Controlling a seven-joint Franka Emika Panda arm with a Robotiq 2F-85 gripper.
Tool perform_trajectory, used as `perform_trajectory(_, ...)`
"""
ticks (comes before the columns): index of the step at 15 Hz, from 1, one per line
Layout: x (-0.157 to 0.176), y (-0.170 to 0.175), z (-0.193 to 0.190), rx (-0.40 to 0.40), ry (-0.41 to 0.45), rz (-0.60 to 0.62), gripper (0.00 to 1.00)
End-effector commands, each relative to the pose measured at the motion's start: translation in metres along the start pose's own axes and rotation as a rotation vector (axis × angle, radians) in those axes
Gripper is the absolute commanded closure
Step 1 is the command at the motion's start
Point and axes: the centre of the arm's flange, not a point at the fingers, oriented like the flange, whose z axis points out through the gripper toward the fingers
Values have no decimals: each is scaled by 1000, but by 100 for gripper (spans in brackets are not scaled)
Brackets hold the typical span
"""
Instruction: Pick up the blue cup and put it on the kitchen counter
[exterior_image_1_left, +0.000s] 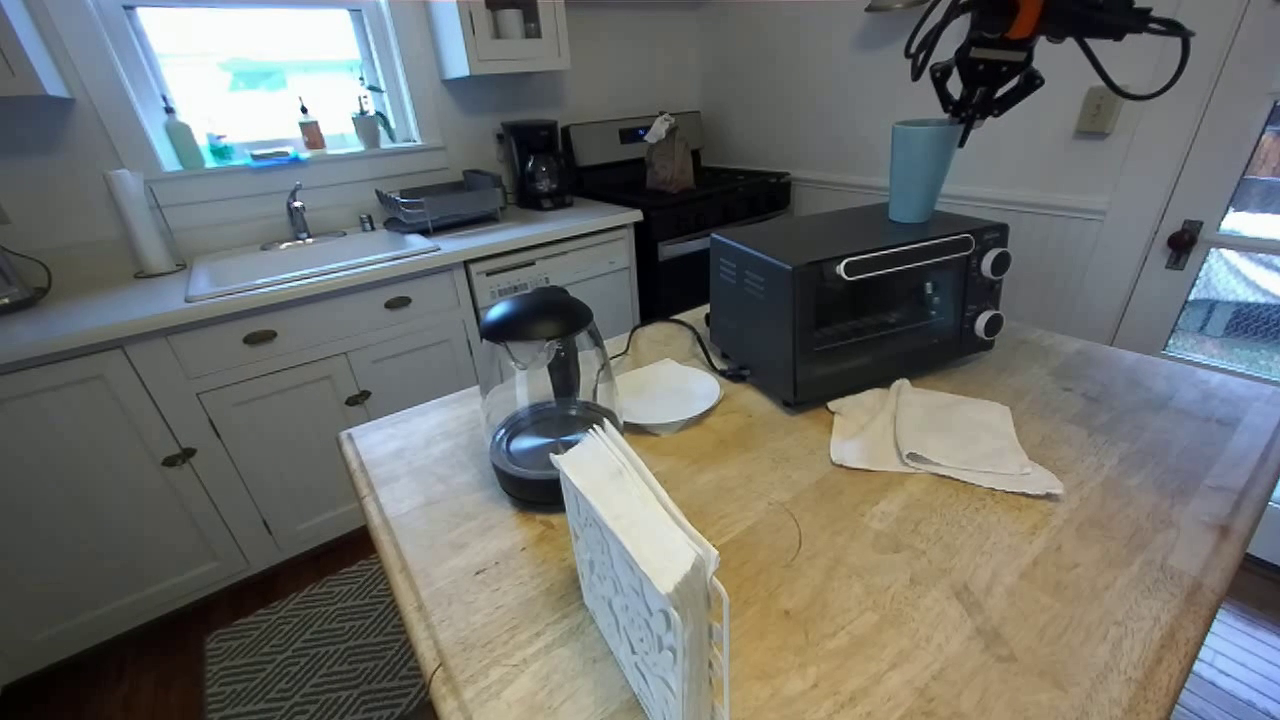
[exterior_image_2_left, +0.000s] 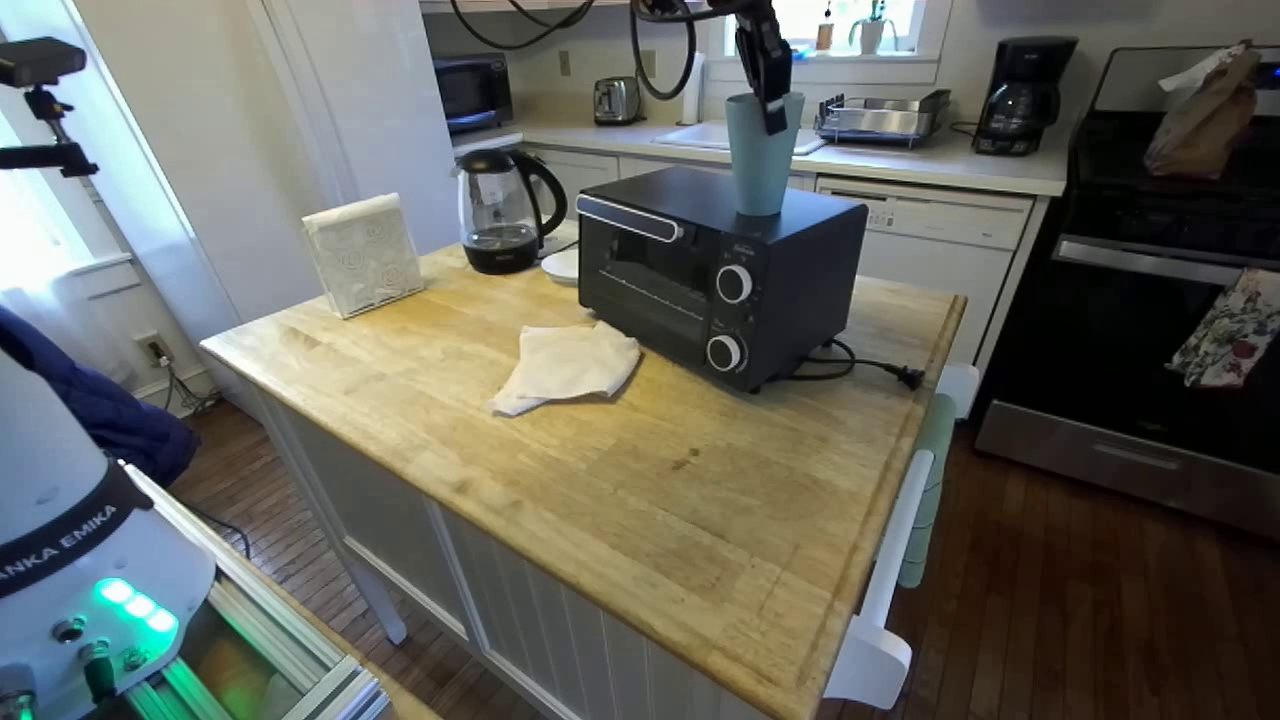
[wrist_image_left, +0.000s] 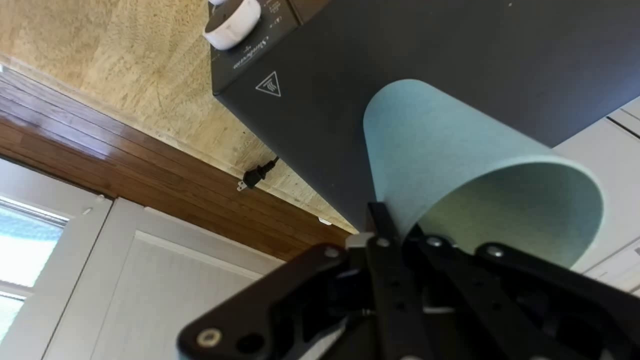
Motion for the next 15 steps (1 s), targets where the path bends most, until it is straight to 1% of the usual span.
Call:
perform_trajectory(1, -28, 12, -27, -13, -36, -76, 99)
perform_trajectory(4, -71, 29, -65, 39, -28, -260, 99)
perform_trajectory(6, -97, 34, -82, 79, -40, -363, 99)
perform_trajectory(8, -130, 38, -98, 124, -48, -465, 99)
perform_trajectory(10, -165, 39, -112, 156, -53, -523, 99)
perform_trajectory(11, -182, 42, -120, 174, -55, -531, 99)
perform_trajectory(12, -188, 48, -127, 176, -38, -508, 99)
perform_trajectory(13, -182, 59, -129, 162, -21, -451, 99)
perform_trajectory(15, -170, 95, -122, 89, -1, -329, 99)
